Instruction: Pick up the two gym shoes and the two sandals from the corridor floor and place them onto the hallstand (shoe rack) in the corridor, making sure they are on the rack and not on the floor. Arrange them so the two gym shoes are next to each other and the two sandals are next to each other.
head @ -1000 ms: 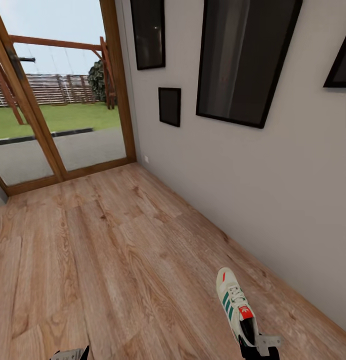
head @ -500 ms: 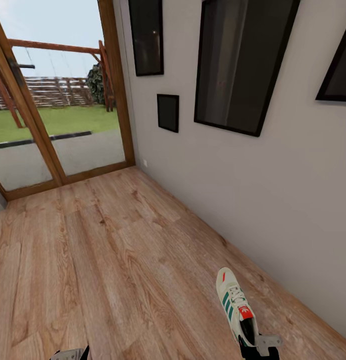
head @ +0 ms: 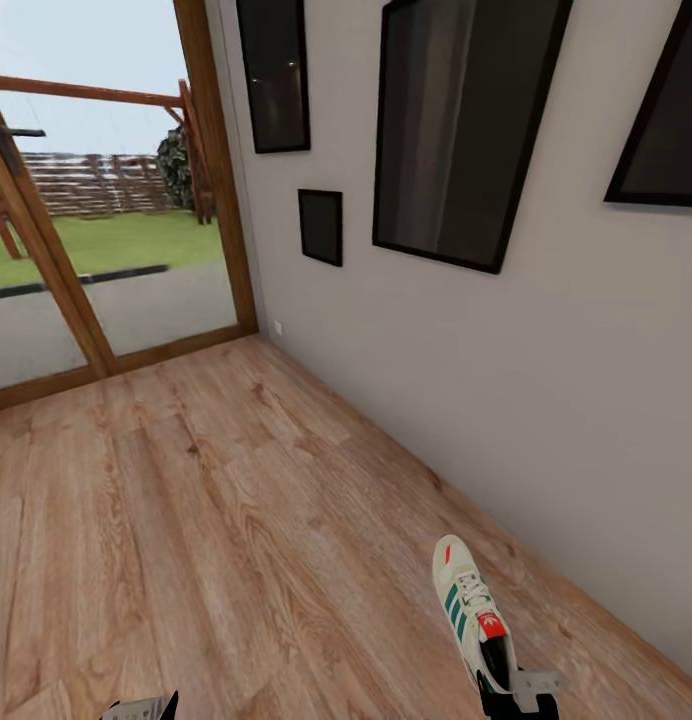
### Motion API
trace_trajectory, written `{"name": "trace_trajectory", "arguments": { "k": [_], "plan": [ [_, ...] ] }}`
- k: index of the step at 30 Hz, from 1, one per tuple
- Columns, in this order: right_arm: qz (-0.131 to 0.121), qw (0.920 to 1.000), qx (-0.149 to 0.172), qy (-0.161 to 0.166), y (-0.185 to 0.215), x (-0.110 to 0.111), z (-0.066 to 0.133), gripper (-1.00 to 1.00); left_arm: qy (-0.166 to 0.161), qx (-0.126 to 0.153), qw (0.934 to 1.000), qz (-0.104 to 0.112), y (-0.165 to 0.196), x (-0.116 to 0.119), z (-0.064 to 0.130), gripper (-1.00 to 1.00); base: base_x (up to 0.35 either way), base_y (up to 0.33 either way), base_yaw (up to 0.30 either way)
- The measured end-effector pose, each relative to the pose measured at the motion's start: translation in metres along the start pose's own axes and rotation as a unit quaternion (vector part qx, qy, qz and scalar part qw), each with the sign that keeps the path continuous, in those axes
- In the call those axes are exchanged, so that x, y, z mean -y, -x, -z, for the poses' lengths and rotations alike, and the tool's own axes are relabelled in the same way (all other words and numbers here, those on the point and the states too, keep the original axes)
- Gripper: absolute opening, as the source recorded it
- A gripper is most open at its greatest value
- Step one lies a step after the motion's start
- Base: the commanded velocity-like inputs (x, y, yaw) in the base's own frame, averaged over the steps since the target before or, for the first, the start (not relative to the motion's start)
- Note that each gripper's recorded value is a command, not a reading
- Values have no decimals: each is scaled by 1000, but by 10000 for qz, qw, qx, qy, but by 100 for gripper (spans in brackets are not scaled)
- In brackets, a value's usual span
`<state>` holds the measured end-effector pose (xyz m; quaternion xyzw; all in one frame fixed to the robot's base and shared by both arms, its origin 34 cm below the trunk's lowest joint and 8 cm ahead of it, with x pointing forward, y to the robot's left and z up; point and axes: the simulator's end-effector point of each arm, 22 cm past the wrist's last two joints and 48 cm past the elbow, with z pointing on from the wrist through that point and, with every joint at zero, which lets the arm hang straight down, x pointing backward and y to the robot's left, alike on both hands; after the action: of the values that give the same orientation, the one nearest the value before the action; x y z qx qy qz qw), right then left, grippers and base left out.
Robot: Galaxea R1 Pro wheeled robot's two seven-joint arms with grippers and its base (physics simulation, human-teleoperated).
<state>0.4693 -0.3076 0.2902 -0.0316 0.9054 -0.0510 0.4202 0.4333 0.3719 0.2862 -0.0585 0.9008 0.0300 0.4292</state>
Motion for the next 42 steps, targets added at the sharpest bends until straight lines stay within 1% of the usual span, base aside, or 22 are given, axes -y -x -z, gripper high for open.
{"name": "trace_trajectory", "arguments": {
  "k": [7, 37, 42],
  "plan": [
    [-4, 10000, -3, -5, 0, 0, 0, -100, -5, -5, 10000, -2, 0, 0, 0, 100, -128, 90, -257],
    [-11, 10000, -9, -12, -1, 1, 0, -100, 4, -12, 10000, -9, -1, -1, 0, 100, -268, 205, -264],
    [-10, 10000, -9, -11, 0, 1, 0, -100, 2, -38, 10000, -14, -4, -1, 2, 100, -34, 27, -265]
  ]
}}
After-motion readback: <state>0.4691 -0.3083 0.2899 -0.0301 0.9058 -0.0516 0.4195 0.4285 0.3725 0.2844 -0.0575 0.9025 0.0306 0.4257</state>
